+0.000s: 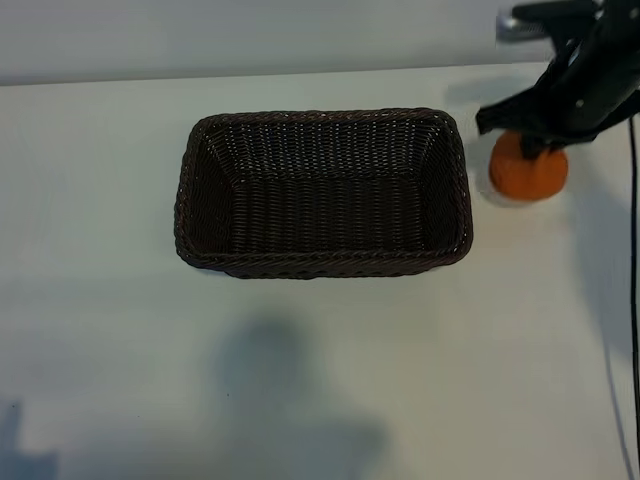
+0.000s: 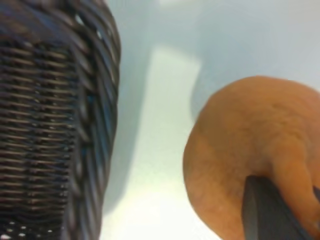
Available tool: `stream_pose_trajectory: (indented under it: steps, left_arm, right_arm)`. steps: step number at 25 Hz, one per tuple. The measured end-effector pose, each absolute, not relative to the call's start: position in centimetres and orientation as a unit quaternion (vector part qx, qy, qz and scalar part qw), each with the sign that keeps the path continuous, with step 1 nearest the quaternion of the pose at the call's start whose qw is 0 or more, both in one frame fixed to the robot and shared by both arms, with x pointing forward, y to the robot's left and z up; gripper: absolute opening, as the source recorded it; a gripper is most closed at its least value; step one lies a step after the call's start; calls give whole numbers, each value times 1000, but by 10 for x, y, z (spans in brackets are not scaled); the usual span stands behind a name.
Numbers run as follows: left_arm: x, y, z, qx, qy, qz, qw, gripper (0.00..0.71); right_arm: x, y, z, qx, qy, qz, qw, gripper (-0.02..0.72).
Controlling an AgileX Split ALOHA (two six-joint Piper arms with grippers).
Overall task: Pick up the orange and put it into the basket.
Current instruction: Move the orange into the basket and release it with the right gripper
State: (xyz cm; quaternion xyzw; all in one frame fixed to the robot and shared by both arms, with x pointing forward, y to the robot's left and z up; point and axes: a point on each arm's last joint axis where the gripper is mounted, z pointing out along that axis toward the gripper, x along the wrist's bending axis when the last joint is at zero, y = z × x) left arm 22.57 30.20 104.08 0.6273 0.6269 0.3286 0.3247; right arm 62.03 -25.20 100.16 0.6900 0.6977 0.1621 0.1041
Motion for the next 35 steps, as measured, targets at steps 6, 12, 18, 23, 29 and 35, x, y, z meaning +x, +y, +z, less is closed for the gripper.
stream_pose_trajectory:
  steps: [6,12,18,23,29,35]
  left_arm:
    - [226,302,1041,627,627,329,325,507]
    - [226,302,1041,627,627,329,325,507]
    - [226,302,1041,627,627,329,325,507]
    - [226,302,1041,627,627,329,325,507]
    - [226,302,1041,627,627,329,325,507]
    - [226,302,1041,627,627,329,325,507]
  right_arm:
    - [606,-254,1038,684,694,187,125,86]
    - [597,-255,1052,681,694,192,132,86]
    - [595,-255,1053,681,697,185,125,85]
    - [592,-254,1056,681,697,191,118,83]
    - [585,-236,1061,662,715,206,87,83]
    - [572,-180,1063,605,759,231,72,83]
